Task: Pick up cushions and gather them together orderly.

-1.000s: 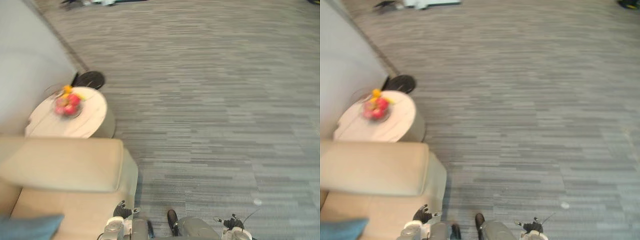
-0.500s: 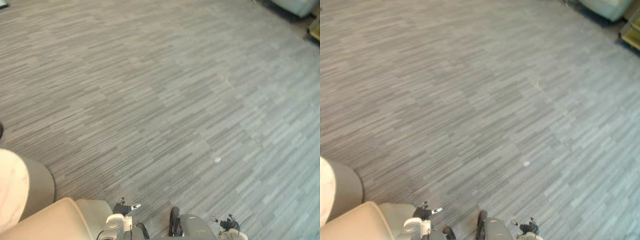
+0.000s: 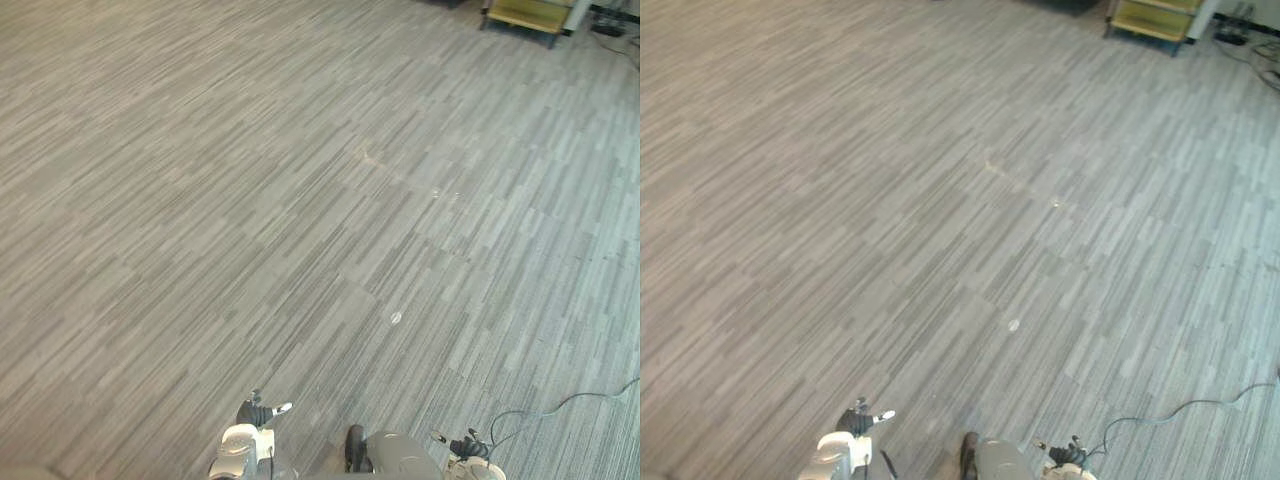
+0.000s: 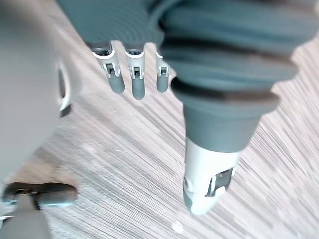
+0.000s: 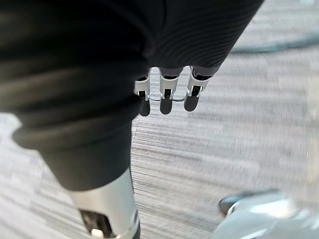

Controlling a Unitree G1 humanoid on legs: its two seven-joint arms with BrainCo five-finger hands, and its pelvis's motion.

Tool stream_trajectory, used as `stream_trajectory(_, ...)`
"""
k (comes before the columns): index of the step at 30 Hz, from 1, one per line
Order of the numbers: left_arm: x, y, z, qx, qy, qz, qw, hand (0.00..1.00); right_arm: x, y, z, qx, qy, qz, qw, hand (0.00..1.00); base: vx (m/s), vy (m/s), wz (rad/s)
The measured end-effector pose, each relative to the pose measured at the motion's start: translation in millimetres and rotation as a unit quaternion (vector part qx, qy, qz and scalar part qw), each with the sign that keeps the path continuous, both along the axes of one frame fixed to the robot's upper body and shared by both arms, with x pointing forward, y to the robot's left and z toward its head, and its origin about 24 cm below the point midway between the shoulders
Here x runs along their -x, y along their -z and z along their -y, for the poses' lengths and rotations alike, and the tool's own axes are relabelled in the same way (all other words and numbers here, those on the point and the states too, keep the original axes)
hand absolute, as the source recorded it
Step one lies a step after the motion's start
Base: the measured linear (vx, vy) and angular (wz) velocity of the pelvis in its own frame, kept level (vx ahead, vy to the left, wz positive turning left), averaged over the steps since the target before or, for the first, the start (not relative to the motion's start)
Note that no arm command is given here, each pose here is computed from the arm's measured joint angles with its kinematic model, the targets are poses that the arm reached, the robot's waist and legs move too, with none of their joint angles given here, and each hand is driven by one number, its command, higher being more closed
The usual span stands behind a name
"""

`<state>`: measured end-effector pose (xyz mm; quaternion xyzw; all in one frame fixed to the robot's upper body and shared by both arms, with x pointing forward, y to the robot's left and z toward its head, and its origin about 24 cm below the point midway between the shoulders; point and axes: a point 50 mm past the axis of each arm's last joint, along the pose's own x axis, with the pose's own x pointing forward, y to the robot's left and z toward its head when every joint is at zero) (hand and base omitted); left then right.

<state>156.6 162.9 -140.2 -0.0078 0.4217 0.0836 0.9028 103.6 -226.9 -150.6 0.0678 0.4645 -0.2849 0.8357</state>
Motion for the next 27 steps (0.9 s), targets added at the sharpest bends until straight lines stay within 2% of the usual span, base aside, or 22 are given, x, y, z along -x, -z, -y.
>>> stream_trajectory(5, -0.8, -0.8, 6.5, 0.007, 0.001, 0.01, 1.0, 0.0, 2.8, 0.4, 2.6, -0.003, 0.022, 0.0, 1.0, 0.0, 0.43, 0.21, -0.83)
stream_trajectory(9, 4.5, 1.9, -2.5, -0.004, 0.0, -0.003, 1.0, 0.0, 17.4, 6.5, -9.8, -0.024, 0.039, -0.015, 0.999, 0.0, 0.63, 0.231, -0.62)
stream_trajectory(12, 5.9, 4.2, -3.2, -0.006, 0.01, -0.017, 1.0, 0.0, 14.8, 8.0, -21.0, -0.041, 0.043, -0.011, 0.998, 0.0, 0.58, 0.181, -0.4)
stream_trajectory(15, 9.7, 8.0, 4.0, -0.005, 0.033, -0.035, 0.999, 0.0, -0.5, 2.4, -11.7, -0.025, 0.021, 0.01, 0.999, 0.0, 0.52, 0.115, -0.56)
stream_trajectory(19, 3.2, 5.9, -2.1, -0.018, 0.041, -0.031, 0.999, 0.0, -14.2, -2.6, -6.2, -0.015, 0.013, 0.029, 0.999, 0.0, 0.47, -0.048, -0.2)
stream_trajectory(22, 10.7, 10.4, 0.1, -0.015, 0.042, -0.049, 0.998, 0.0, -0.3, 0.6, 4.3, -0.003, 0.015, 0.002, 1.0, 0.0, 0.62, -0.173, 0.2)
stream_trajectory(27, 9.5, 8.7, 9.9, 0.028, -0.021, -0.033, 0.999, 0.0, 4.5, 0.1, 5.8, -0.009, 0.046, 0.008, 0.999, 0.0, 0.53, -0.251, -0.01)
